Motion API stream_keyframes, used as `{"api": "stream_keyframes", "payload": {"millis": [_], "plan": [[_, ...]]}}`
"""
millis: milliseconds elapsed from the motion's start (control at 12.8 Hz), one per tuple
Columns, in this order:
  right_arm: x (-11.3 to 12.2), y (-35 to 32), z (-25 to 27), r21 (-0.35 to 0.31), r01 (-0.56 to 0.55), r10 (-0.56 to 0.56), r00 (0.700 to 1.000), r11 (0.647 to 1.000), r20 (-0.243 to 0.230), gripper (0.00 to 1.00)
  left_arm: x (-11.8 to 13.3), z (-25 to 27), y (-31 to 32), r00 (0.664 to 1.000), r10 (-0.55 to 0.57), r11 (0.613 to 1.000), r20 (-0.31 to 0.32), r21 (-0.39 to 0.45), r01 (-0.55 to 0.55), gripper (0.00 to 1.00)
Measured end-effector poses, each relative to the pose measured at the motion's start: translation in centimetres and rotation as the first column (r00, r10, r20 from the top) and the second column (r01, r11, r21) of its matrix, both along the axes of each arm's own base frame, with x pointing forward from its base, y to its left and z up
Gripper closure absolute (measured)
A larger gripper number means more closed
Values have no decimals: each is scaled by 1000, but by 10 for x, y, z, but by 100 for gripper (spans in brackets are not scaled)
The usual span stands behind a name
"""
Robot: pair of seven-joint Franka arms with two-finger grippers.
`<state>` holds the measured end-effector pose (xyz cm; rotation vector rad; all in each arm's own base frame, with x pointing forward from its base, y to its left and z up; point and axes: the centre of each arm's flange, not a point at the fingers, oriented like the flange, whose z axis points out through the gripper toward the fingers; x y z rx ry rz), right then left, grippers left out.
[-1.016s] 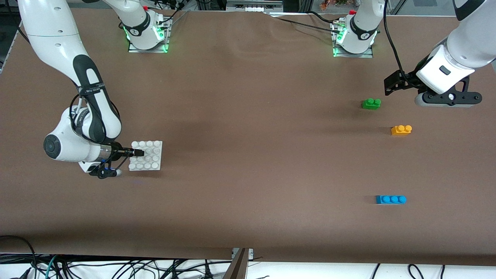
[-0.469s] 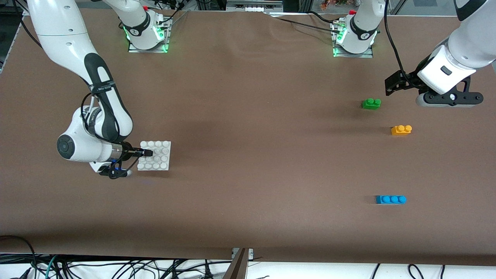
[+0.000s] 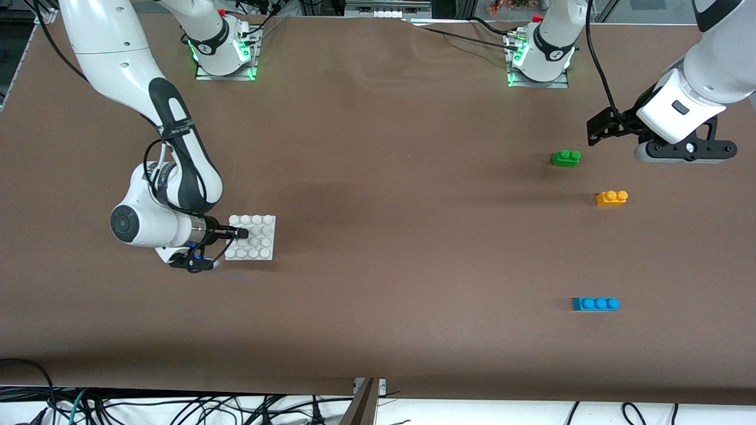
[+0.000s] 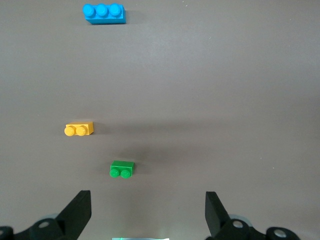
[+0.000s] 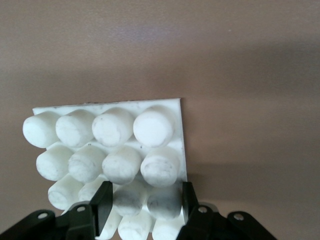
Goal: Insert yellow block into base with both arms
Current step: 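Slide the white base plate with the right gripper toward the table middle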
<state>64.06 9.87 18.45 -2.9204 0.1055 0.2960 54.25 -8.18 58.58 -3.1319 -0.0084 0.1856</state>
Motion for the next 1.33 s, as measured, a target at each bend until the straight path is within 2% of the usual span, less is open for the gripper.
{"api": "stream_keyframes", "payload": {"millis": [1329], "plan": [[-1, 81, -3, 18, 20, -19, 1000, 1000, -15, 37, 0, 0, 0, 1000, 0, 1000, 0, 0, 0, 0]]}}
